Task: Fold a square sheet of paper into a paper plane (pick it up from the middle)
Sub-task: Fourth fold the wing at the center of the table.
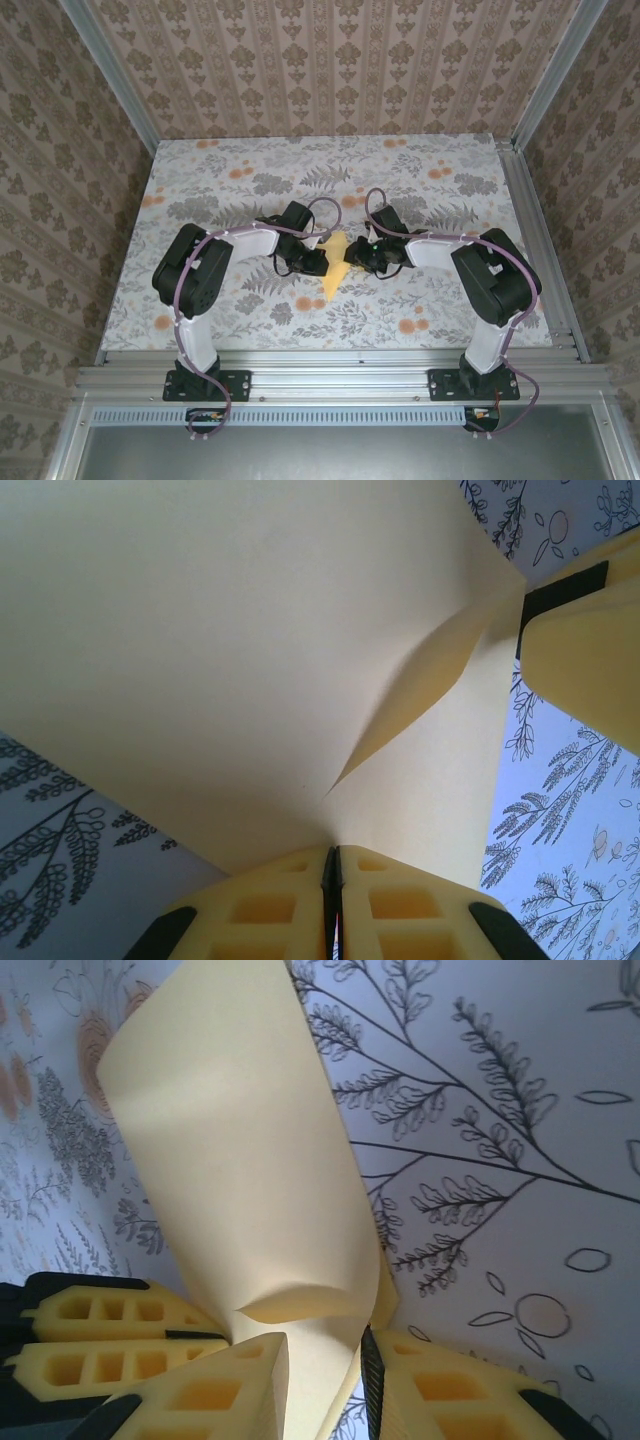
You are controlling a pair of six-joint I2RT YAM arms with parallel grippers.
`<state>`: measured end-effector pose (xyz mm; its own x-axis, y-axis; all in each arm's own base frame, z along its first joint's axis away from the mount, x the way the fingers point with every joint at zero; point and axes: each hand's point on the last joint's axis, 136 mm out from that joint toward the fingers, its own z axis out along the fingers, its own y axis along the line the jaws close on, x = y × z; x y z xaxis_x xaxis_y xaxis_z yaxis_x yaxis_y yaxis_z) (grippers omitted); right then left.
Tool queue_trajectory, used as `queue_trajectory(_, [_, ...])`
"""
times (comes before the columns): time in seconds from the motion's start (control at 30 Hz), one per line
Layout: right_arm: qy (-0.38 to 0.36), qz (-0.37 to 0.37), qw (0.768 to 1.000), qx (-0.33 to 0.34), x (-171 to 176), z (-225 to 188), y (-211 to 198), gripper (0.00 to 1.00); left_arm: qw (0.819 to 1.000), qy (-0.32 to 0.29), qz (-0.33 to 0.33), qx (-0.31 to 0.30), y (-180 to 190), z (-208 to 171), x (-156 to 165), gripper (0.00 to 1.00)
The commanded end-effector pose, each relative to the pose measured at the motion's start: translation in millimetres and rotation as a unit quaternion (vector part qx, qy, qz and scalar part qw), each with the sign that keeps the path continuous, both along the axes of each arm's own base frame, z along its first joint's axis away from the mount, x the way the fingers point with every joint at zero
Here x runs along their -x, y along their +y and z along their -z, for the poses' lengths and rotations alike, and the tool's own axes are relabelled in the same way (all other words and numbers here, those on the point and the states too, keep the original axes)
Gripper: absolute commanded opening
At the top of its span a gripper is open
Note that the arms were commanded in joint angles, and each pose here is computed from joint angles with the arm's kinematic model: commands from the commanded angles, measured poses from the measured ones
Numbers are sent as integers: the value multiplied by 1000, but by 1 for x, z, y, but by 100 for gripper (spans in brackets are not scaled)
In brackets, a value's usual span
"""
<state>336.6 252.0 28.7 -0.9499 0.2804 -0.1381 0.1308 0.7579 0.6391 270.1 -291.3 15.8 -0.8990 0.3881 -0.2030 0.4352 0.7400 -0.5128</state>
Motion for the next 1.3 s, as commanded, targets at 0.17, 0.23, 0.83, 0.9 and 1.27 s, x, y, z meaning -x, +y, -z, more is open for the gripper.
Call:
queue_trajectory(0.17, [-10, -4, 999, -48, 0, -16, 15, 28, 994, 40, 1, -101, 40, 41, 26, 11])
queue_trajectory(0.23, [-11, -5, 999, -51, -1, -16, 17, 26, 994, 40, 1, -100, 40, 40, 26, 11])
queue_trajectory(0.83, [-11, -34, 999, 32, 15, -7, 21, 12, 995, 39, 1, -91, 37, 35, 25, 11])
queue_trajectory(0.9, [-9, -32, 999, 42, 16, -5, 19, 10, 995, 38, 1, -92, 37, 35, 24, 11])
queue_trajectory(1.27, [-20, -41, 998, 45, 12, -12, 29, 7, 996, 39, 3, -83, 34, 32, 25, 11])
